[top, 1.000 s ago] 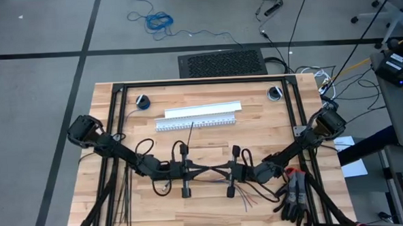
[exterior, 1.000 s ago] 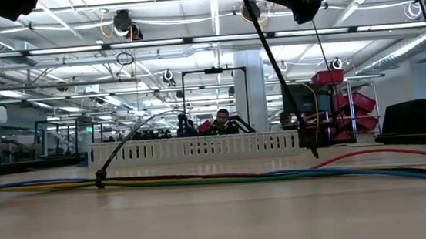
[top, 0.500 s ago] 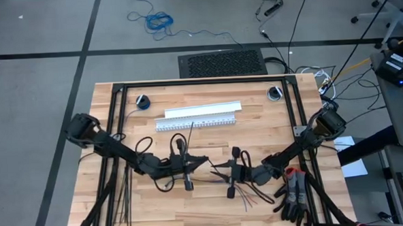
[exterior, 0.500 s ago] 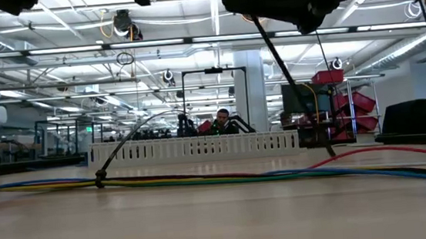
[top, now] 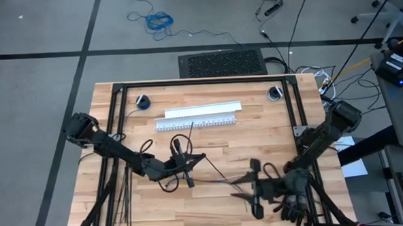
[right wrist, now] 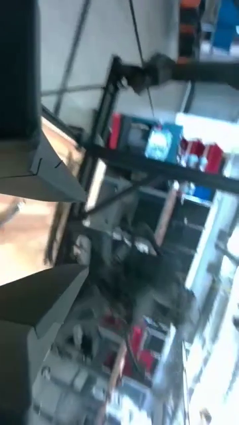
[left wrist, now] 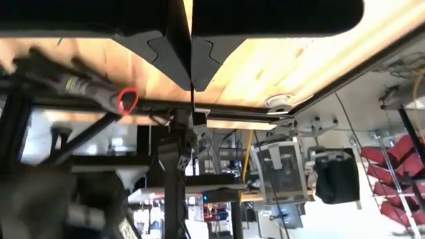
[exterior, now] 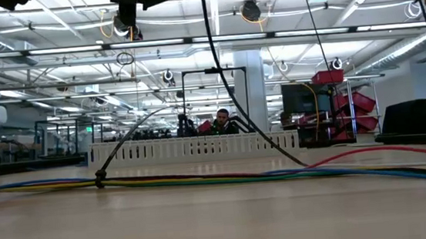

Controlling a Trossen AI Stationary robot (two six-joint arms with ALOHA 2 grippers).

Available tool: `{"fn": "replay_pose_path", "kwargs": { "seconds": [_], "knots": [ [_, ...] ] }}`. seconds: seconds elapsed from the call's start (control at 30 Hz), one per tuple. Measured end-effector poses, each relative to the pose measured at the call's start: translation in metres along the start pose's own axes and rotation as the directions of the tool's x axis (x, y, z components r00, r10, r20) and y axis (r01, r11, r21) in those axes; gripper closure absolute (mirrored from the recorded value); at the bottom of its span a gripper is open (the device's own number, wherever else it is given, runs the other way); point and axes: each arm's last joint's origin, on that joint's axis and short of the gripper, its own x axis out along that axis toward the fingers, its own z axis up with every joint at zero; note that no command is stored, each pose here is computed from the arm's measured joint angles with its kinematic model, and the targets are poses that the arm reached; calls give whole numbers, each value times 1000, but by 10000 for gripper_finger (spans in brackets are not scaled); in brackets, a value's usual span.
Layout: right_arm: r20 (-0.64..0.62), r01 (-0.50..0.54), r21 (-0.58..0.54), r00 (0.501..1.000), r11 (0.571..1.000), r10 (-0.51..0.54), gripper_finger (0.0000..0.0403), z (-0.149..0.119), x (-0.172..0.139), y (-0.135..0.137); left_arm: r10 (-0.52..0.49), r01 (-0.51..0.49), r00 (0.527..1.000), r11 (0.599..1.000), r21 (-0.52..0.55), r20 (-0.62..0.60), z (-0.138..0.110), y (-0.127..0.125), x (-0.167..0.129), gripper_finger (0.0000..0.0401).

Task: Ziptie cables
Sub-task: Wrap the black zip tie on the cables

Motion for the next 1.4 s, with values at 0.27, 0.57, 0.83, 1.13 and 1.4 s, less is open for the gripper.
{"fn": "replay_pose_path", "kwargs": {
  "seconds": [0.27,0.57,0.83,1.13,1.4],
  "knots": [
    [-9,106,-20,994,994,-106,259,17,-11,-7,-62,75,995,982,173,-80,-11,19,18,401],
    [-86,111,3,990,994,-110,259,5,-5,-10,-62,82,995,951,298,-76,-13,54,43,401],
    [-122,108,14,987,994,-106,259,-1,-5,-9,-166,189,979,956,223,-116,-20,71,54,401],
    [-127,118,8,985,993,-116,259,-1,-3,-11,-377,402,894,914,61,-242,-55,40,49,401],
    [-143,117,-17,983,993,-118,259,-4,-2,-12,-468,484,860,875,34,-202,-54,28,45,401]
  ]
}}
